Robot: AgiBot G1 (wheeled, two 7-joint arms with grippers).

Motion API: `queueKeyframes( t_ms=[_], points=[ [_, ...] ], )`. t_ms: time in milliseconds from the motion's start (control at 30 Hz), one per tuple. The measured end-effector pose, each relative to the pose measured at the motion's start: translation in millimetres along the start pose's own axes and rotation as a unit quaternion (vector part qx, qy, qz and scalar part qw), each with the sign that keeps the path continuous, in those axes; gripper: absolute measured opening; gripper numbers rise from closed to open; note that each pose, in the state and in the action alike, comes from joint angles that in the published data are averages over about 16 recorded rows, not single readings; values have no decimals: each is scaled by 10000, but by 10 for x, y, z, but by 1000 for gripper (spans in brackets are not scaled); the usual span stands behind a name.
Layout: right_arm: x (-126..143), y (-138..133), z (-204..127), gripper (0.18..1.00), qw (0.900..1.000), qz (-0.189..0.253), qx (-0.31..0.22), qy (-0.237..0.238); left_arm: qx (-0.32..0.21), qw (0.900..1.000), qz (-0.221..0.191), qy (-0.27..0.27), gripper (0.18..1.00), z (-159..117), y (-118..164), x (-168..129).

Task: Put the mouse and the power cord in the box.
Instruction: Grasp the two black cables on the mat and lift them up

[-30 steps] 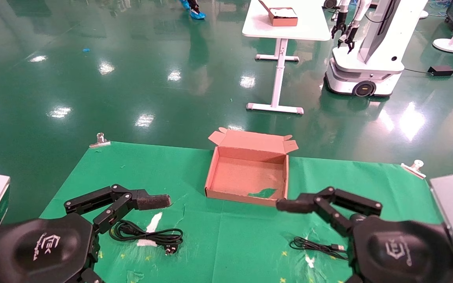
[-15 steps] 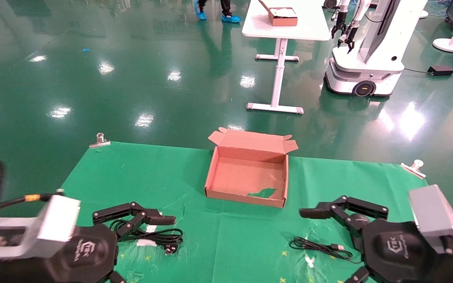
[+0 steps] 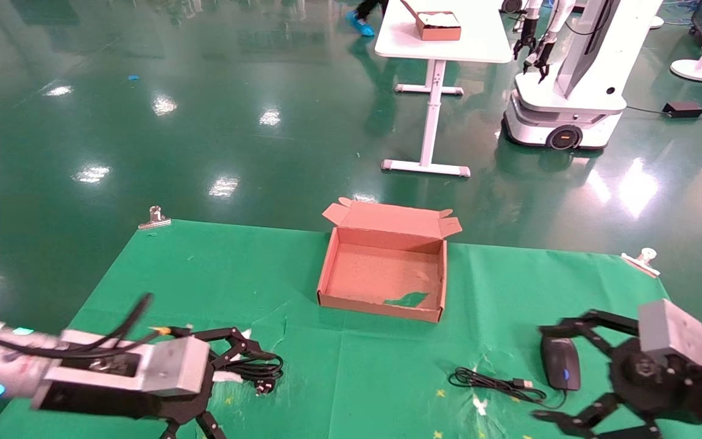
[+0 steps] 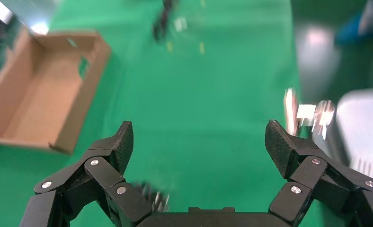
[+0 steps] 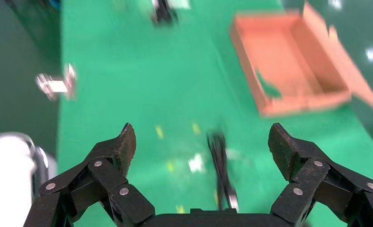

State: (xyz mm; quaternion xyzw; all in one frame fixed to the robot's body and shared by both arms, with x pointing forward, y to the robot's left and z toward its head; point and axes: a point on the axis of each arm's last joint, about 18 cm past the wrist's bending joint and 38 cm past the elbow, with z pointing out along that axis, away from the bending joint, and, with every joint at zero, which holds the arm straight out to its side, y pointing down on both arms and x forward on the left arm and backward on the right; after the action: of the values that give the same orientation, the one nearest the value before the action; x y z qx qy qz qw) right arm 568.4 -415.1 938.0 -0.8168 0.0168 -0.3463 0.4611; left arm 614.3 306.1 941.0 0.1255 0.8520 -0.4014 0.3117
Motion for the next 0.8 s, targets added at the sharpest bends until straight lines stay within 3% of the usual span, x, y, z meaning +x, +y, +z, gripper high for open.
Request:
queueKeyframes(
  t_ms=[200, 433, 800],
  points=[
    [160, 337, 56, 1001, 9962, -251, -823, 105, -817, 9961, 332, -96, 1000, 125, 212, -284],
    [291, 625, 237, 1001, 9854, -626, -1581, 46, -1586, 9847, 593, -413, 1000, 294, 435, -572],
    [375, 827, 519, 1001, 9754, -937, -1995, 40, -2334, 9653, 994, -623, 1000, 506, 658, -745]
  ],
)
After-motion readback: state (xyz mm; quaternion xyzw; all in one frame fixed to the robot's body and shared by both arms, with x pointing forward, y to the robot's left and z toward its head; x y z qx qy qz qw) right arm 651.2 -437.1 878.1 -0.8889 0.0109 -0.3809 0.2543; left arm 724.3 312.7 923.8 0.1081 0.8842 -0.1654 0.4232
